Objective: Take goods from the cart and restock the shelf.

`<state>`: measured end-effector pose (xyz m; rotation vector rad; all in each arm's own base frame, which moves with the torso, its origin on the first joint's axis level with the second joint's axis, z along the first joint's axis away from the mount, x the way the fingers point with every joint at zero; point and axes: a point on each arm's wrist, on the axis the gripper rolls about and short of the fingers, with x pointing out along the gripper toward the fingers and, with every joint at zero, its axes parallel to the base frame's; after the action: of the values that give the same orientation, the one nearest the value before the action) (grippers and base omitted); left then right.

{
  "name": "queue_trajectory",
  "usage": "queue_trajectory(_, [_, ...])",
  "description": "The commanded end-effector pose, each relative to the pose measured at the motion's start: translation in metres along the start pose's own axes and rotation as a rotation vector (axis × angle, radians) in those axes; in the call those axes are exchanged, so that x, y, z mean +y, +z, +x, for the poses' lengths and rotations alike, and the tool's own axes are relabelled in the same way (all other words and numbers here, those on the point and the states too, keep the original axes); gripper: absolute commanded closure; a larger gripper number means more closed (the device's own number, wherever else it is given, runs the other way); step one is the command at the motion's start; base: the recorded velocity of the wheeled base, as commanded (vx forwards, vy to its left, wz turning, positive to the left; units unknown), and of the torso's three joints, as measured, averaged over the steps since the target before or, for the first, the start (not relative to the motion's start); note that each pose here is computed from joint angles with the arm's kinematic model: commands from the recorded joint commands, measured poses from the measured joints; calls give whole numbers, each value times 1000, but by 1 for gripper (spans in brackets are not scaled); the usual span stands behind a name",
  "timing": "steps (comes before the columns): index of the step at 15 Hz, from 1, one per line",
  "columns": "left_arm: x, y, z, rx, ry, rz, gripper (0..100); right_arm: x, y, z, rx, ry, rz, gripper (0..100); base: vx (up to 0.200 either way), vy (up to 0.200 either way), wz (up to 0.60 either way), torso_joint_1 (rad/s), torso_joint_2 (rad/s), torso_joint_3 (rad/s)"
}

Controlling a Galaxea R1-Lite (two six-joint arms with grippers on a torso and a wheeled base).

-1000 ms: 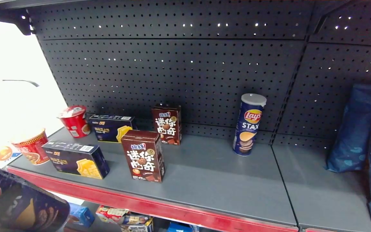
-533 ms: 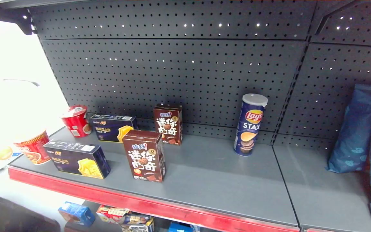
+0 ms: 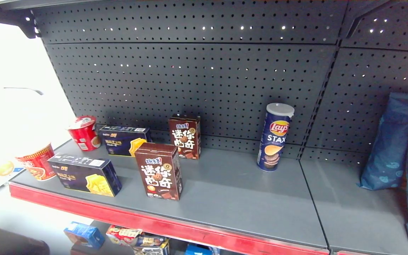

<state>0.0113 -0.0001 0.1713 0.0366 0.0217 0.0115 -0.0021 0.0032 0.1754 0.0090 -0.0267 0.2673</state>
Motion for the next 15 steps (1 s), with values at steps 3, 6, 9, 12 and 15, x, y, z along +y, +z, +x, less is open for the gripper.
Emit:
queue_trajectory(3, [-1, -9, 1, 28, -36, -2, 100, -7, 56, 140, 208, 127, -50, 0, 0, 0, 0, 0, 0, 0])
queue_trajectory(6, [-2, -22, 3, 66, -46, -11, 100, 4, 42, 198, 197, 226, -37, 0, 0, 0, 0, 0, 0, 0])
queue_trajectory(9, [-2, -26, 1, 63, -49, -23, 100, 4, 16, 257, 121, 230, -35, 0, 0, 0, 0, 0, 0, 0])
queue_trajectory(12, [-2, -28, -6, 30, -51, -48, 100, 3, -16, 281, 186, 292, -16, 0, 0, 0, 0, 0, 0, 0])
queue_trajectory(15, [-2, -32, -13, 27, -52, -48, 100, -12, -28, 300, 85, 418, -25, 0, 0, 0, 0, 0, 0, 0])
